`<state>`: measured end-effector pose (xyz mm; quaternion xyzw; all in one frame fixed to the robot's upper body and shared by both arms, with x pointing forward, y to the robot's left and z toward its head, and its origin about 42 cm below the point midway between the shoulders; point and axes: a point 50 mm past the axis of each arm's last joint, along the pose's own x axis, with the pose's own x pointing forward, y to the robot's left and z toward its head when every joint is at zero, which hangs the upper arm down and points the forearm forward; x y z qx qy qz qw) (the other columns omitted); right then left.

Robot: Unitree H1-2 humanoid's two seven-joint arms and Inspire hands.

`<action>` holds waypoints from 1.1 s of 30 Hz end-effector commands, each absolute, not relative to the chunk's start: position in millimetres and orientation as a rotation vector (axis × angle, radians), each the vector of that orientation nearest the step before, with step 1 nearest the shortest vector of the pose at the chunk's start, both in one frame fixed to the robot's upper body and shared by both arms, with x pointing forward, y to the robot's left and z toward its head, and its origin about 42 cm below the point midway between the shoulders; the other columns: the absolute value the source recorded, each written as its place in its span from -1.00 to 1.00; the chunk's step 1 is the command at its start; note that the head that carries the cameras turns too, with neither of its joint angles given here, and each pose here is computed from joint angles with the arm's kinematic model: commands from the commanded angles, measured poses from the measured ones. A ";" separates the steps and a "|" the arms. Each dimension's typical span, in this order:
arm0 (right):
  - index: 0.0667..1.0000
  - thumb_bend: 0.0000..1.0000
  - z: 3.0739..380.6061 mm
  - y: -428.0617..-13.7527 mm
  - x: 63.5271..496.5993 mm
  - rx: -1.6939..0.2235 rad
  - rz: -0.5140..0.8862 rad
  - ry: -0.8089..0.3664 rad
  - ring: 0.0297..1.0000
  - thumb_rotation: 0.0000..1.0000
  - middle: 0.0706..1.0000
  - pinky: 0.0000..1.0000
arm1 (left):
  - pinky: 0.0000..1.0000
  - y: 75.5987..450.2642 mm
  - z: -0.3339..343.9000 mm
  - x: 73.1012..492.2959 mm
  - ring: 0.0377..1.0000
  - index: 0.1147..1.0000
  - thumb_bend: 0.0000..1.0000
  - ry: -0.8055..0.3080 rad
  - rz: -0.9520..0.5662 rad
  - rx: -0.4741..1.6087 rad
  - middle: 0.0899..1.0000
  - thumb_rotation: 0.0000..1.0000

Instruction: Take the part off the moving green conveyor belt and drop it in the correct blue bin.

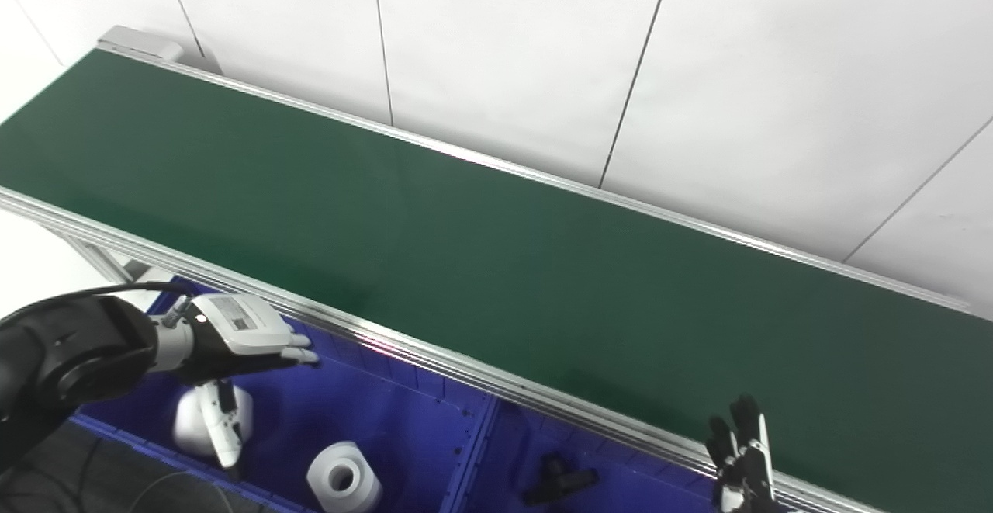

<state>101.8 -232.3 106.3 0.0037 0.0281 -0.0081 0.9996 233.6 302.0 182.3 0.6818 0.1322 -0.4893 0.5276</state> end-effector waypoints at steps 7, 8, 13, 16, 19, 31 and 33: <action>1.00 0.47 117.4 -226.4 105.7 0.009 -0.007 -0.003 0.93 0.84 1.00 0.89 | 1.00 301.7 222.1 243.1 1.00 1.00 1.00 0.347 -1.266 0.844 1.00 0.45; 1.00 0.47 117.5 -225.3 106.3 0.010 -0.006 -0.004 0.92 0.84 1.00 0.87 | 1.00 302.3 224.3 242.9 1.00 1.00 1.00 0.330 -1.272 0.745 1.00 0.42; 0.98 0.53 119.6 -209.8 110.6 0.008 -0.009 -0.002 0.86 0.78 0.95 0.80 | 0.98 302.5 237.6 235.6 1.00 1.00 1.00 0.133 -1.194 0.398 1.00 0.46; 0.97 0.54 121.7 -197.9 113.3 0.007 -0.010 0.003 0.86 0.76 0.94 0.77 | 1.00 298.4 239.0 228.1 1.00 1.00 1.00 0.067 -1.138 0.221 1.00 0.43; 0.95 0.53 124.4 -185.5 116.7 -0.005 -0.015 -0.002 0.84 0.73 0.91 0.71 | 1.00 291.3 237.0 219.7 1.00 1.00 1.00 0.016 -1.080 0.056 1.00 0.37; 0.94 0.61 132.2 -149.2 128.4 -0.041 -0.032 -0.002 0.82 0.77 0.94 0.74 | 1.00 242.5 202.4 169.2 1.00 1.00 0.97 -0.029 -0.592 -0.032 1.00 0.41; 0.95 0.62 132.6 -148.1 127.4 -0.042 -0.035 0.003 0.83 0.77 0.95 0.75 | 1.00 234.9 199.2 161.5 1.00 1.00 0.94 -0.034 -0.533 -0.025 1.00 0.41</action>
